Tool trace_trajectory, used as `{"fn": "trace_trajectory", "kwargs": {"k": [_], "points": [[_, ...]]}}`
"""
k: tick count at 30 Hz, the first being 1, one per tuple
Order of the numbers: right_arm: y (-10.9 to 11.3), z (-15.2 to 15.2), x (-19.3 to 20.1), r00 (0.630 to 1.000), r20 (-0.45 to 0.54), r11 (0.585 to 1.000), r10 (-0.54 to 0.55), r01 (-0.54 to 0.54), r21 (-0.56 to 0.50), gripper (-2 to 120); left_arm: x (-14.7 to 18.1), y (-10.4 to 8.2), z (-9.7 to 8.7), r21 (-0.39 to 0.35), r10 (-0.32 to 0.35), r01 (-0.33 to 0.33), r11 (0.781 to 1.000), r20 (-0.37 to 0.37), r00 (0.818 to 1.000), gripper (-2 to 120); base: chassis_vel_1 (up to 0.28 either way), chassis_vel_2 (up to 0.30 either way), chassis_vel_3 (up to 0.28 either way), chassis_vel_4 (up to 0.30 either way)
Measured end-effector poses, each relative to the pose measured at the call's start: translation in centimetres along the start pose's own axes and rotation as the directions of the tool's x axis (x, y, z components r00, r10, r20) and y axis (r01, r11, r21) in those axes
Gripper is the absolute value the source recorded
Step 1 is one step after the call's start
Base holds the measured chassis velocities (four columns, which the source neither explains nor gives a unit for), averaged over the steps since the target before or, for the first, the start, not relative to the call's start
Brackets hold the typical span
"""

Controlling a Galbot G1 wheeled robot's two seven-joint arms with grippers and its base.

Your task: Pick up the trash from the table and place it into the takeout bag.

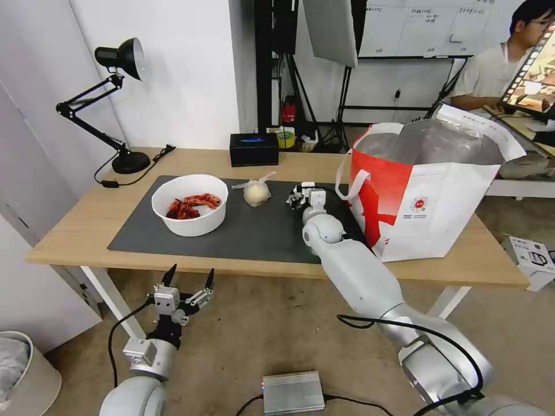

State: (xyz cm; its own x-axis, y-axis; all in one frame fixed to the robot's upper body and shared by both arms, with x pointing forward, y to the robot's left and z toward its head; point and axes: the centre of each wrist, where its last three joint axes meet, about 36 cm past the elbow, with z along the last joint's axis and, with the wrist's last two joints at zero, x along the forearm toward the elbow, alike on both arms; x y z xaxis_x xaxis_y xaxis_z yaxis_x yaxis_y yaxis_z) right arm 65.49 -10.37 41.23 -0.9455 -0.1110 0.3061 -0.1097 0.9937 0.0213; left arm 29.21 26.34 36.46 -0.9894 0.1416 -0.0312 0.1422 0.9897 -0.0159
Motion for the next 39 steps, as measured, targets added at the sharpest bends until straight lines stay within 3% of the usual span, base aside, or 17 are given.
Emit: {"fn": "trace_trajectory", "kwargs": {"k": [3,9,23,35,39], "points": [[-0.1,0.3,-0.1,1.0,-0.007,1.0,0.005,-0.005,-0.005,18,0.0,-0.1,0.0,0.001,-0.001,0.001,1.0,0.002,1.0,100,0.0,0.0,0.0,0.0],[0.0,0.4,-0.1,1.0,-0.011,1.0,0.006,-0.006,-0.008,0,0.0,-0.1,0.0,0.001,-0.001,0.001,1.0,0.003,1.0,100,0.0,0.0,0.0,0.0],[0.2,0.8,0.3,0.999,0.034,1.0,-0.01,0.01,-0.003,0,-0.3,-0.1,0.1,-0.001,0.003,-0.003,1.0,0.004,1.0,100,0.0,0.0,0.0,0.0],[0.1,0.5,2.5,0.984,0.166,0.997,-0.069,0.065,0.03,0,-0.4,0.1,0.5,0.001,0.0,0.0,1.0,-0.005,1.0,100,0.0,0.0,0.0,0.0],[0.0,1.0,3.9,0.964,0.24,0.993,-0.118,0.109,0.049,0,-0.3,0.1,0.5,0.002,0.001,-0.001,1.0,-0.006,1.0,100,0.0,0.0,0.0,0.0]]}}
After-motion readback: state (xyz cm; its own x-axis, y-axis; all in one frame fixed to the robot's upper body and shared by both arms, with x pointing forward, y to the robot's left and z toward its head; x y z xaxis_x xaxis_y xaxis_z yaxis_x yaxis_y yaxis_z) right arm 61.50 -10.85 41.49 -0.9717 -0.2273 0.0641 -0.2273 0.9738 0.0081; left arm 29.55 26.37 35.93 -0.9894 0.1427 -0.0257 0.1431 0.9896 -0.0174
